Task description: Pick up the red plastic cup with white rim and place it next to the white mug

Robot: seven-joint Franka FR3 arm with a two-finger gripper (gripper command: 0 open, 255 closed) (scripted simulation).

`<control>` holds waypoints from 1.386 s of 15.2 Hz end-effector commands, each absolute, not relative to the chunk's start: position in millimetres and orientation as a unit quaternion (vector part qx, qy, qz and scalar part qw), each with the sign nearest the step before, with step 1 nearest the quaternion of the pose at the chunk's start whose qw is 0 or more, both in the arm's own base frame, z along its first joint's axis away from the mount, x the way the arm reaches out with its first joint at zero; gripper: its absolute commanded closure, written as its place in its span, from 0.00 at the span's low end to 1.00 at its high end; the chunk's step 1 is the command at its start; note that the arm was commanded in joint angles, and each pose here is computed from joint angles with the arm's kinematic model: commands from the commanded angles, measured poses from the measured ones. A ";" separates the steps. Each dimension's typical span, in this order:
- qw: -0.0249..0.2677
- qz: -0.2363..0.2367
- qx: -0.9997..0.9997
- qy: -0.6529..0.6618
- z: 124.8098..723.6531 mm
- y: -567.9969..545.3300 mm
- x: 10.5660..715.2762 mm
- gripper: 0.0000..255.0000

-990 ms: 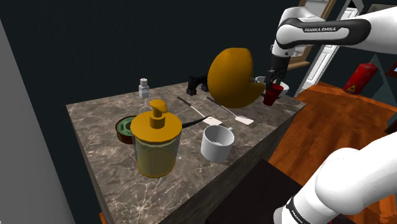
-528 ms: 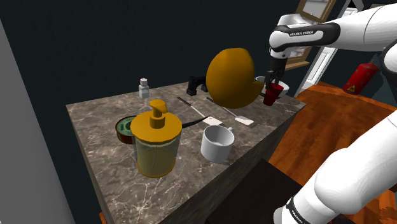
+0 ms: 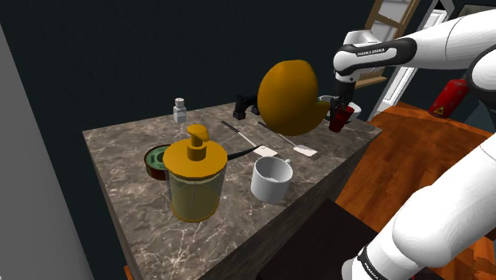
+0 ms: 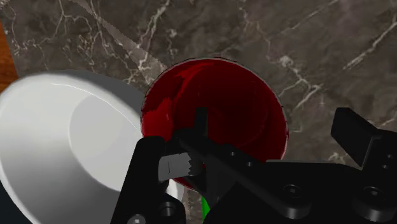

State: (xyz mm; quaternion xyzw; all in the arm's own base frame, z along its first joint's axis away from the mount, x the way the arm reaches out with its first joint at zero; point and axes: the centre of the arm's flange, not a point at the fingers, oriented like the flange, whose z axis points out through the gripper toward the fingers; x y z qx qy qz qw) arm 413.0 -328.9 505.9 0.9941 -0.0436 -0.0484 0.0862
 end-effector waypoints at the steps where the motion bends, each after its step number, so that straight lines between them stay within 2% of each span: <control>1: 0.086 -0.048 0.994 -0.044 504.7 -329.4 412.3 0.00; 6: 0.086 -0.048 0.994 -0.044 504.8 -329.4 412.3 0.00; 7: 0.086 -0.048 0.994 -0.044 504.8 -329.4 412.3 1.00; 16: 0.086 -0.048 0.994 -0.044 504.7 -329.4 412.3 1.00; 21: 0.086 -0.048 0.994 -0.044 531.1 -329.4 412.3 1.00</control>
